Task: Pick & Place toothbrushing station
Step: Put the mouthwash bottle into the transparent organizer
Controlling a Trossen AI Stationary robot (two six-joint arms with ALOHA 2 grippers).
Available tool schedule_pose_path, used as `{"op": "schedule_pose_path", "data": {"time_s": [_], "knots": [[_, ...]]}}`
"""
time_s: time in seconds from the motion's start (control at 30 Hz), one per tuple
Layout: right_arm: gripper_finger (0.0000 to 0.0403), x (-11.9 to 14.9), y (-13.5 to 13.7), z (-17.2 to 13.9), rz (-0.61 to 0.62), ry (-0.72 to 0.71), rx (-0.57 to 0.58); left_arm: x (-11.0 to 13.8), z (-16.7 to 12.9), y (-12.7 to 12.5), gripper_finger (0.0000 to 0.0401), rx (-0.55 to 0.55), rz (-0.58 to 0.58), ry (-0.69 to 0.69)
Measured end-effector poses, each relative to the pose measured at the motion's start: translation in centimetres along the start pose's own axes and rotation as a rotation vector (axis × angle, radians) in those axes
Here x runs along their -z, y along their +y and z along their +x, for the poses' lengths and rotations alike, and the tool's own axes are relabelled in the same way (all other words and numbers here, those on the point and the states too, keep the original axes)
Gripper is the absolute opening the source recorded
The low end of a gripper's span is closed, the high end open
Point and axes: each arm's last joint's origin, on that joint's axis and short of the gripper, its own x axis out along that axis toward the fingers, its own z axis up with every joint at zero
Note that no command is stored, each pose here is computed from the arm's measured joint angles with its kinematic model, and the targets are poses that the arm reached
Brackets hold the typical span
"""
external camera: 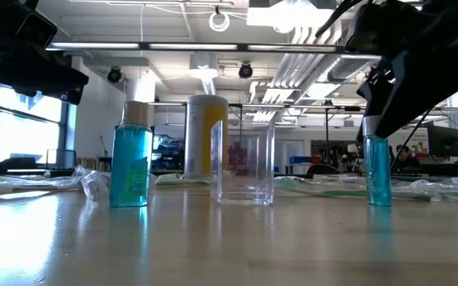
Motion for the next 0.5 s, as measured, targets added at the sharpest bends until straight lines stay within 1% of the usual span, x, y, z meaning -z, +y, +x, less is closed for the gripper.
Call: {"op": "schedule_pose_path", "data": {"time_s": [0.13, 0.33, 0.37, 0.5], "knots": [[0.0175, 0.01, 0.00, -0.01, -0.002, 0.001, -0.001, 0.00, 0.00, 0.00, 0.0006, 0.000, 0.000, 0.000], [0.0094, -0.03, 0.01, -0.04, -0.048, 0.001, -0.002, 0.00, 0.00, 0.00, 0.0006, 0.000, 0.000, 0.000], [0.0087, -0.03, 0.01, -0.05, -0.052, 0.001, -0.002, 0.00, 0.00, 0.00, 0.0006, 0.000, 0.000, 0.000], [0.0087, -0.02, 0.03, -0.05, -0.054, 0.005, -0.010, 0.00, 0.00, 0.00, 0.0006, 0.000, 0.000, 0.000]]}}
